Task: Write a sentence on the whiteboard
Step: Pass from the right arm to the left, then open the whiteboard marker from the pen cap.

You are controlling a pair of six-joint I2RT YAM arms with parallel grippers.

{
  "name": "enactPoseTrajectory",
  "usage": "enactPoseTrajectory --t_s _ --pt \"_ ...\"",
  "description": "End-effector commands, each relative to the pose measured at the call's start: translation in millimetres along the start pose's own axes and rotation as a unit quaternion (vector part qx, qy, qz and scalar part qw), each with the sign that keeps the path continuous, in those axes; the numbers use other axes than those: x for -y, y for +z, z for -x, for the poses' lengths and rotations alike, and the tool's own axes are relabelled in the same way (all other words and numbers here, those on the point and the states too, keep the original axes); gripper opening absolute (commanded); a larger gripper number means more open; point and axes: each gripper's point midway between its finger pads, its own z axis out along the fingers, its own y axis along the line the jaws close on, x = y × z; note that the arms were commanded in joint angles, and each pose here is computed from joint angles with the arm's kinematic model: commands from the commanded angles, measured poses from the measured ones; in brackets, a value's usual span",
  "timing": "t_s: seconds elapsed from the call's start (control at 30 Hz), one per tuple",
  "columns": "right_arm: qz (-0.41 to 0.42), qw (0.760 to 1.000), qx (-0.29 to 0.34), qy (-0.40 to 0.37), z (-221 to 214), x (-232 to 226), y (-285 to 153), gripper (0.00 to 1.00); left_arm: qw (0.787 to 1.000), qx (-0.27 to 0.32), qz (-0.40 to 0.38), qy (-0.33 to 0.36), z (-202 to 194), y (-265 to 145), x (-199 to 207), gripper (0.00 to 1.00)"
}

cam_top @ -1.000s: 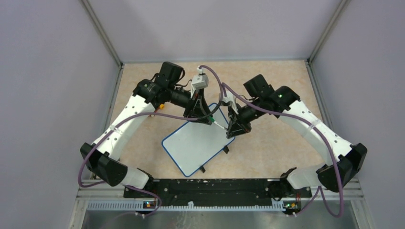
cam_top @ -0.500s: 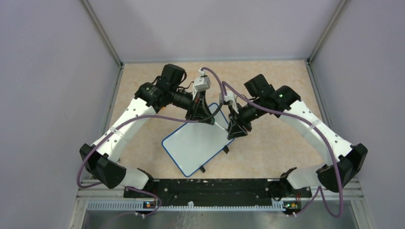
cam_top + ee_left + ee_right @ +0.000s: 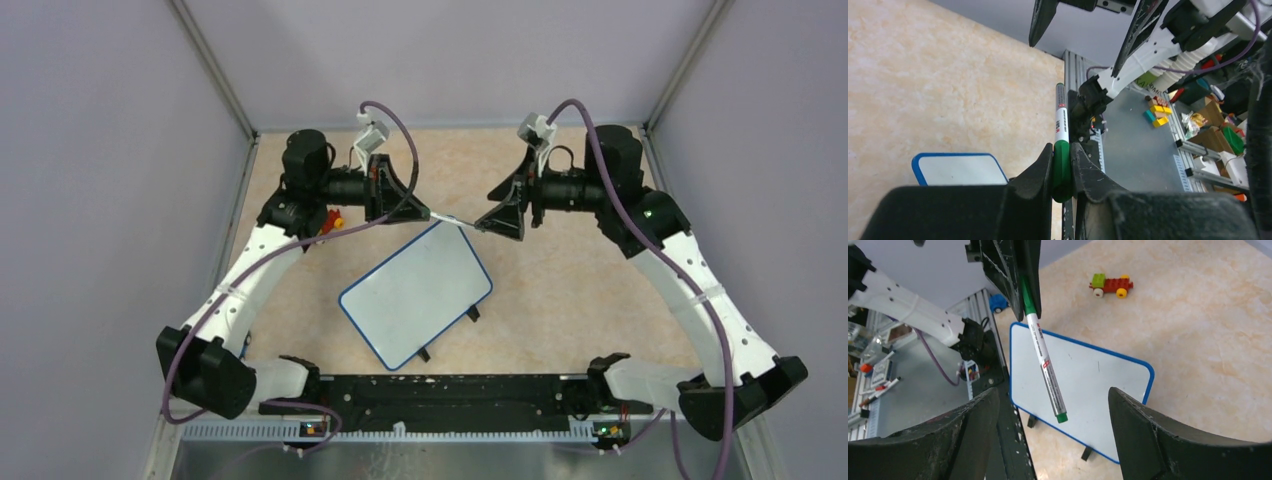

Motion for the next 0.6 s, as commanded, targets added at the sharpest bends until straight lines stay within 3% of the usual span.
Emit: enactPoseTrajectory --t_s 0.0,0.17,0.27,0.43,0.57 --pt "0.017 0.997 0.078 0.023 53 -6 2 0.79 0.997 0.058 -0.045 0.041 43 -6 31 0.00" --pt "0.049 0.990 0.103 0.087 68 -9 7 0.80 0.993 0.093 -0.057 0.035 60 -9 44 0.00" --pt "0.124 0.979 0.106 0.120 76 -24 5 0.82 0.991 0.116 -0.067 0.010 65 -10 49 0.00" --pt "0.230 0.957 0.135 0.112 88 -47 -3 0.83 0.988 0.146 -0.056 0.004 77 -10 44 0.00" --pt "0.214 0.956 0.135 0.150 80 -32 8 0.74 0.985 0.166 -0.050 -0.004 85 -9 40 0.00"
